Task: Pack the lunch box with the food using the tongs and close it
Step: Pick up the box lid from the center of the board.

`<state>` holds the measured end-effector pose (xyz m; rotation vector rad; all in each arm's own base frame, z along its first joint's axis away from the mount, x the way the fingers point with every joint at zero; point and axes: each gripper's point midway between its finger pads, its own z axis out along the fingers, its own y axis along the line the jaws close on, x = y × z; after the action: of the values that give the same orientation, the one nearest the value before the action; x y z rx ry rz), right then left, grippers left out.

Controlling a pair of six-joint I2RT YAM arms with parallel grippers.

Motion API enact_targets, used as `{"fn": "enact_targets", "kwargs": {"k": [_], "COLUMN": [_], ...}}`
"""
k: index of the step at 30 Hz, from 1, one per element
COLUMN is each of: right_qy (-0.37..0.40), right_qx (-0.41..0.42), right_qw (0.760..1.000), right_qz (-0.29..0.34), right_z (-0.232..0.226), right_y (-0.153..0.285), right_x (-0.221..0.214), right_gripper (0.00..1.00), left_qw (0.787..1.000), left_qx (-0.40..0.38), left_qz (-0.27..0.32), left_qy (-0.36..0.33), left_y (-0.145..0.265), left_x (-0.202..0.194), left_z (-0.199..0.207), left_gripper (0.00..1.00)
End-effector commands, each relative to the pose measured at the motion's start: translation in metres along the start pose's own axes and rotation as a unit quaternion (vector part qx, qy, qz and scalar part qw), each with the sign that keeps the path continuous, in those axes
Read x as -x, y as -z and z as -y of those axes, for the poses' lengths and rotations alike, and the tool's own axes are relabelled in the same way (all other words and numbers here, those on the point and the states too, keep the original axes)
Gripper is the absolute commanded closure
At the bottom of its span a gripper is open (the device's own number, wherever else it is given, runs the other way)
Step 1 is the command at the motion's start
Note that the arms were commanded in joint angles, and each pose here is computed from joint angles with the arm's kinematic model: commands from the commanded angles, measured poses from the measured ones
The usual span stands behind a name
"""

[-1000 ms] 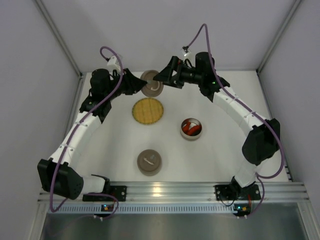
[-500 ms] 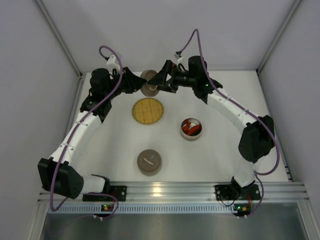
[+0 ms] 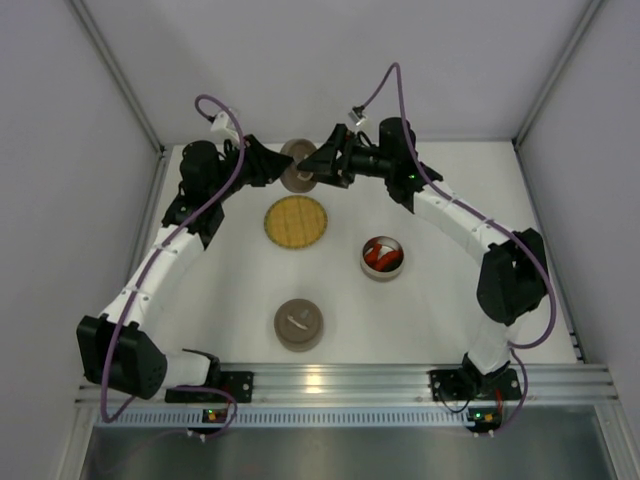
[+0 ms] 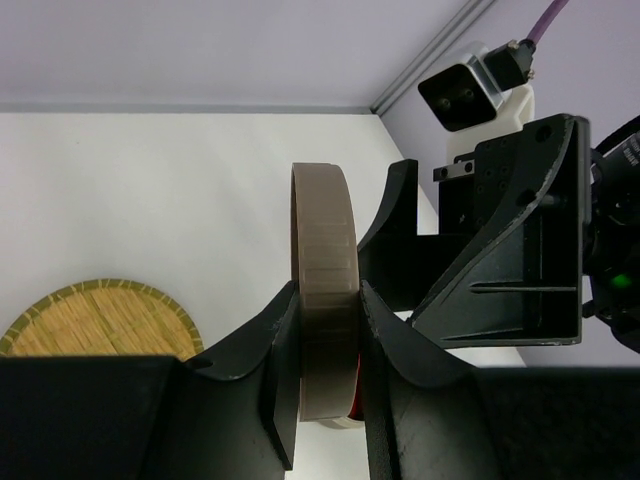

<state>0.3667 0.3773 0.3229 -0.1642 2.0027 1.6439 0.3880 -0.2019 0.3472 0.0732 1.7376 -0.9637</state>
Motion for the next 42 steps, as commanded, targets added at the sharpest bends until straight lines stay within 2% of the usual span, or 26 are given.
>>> {"fn": "enact_targets", "kwargs": {"k": [1, 11, 17, 26, 30, 34, 35, 38, 42], "right_qy": [0.068, 0.101, 0.112, 0.123, 0.121, 0.122, 0.099, 0.085, 0.062], "right_qx": [0.118, 0.141, 0.146, 0.159, 0.142, 0.049, -0.002, -0.049, -0.078], "right_qw": [0.991, 0.984, 0.982, 0.979, 0.982, 0.990, 0.993, 0.992, 0.992], "right_qz": [0.020, 0.039, 0.042, 0.043, 0.042, 0.057, 0.064, 0.074, 0.081], "right_z": [-0.073, -0.091, -0.096, -0.108, -0.099, -0.062, -0.041, -0.022, -0.011], "right_y": [0.014, 0.027, 0.030, 0.035, 0.032, 0.031, 0.032, 0.032, 0.028], "right_x": [0.010, 0.015, 0.017, 0.018, 0.017, 0.021, 0.023, 0.024, 0.026], "right_gripper": [0.24, 0.55, 0.63, 0.64, 0.63, 0.58, 0.50, 0.43, 0.42], "left_qw": [1.000, 1.000, 0.999, 0.998, 0.998, 0.998, 0.998, 0.997, 0.997], "left_qx": [-0.015, 0.018, 0.042, 0.053, 0.046, 0.052, 0.054, 0.060, 0.066], "left_qz": [-0.005, -0.006, -0.011, -0.023, -0.015, -0.004, -0.001, 0.000, -0.002], "left_qy": [0.007, -0.005, -0.019, -0.032, -0.028, -0.036, -0.039, -0.038, -0.032], "left_y": [0.001, 0.001, 0.003, -0.001, -0.002, -0.001, -0.001, -0.002, -0.003], "left_x": [-0.008, -0.009, -0.012, -0.019, -0.014, -0.002, 0.002, 0.002, -0.001], "left_z": [0.005, -0.008, -0.018, -0.022, -0.018, -0.015, -0.014, -0.016, -0.020], "left_gripper": [1.00, 1.00, 1.00, 1.00, 1.00, 1.00, 1.00, 1.00, 1.00]}}
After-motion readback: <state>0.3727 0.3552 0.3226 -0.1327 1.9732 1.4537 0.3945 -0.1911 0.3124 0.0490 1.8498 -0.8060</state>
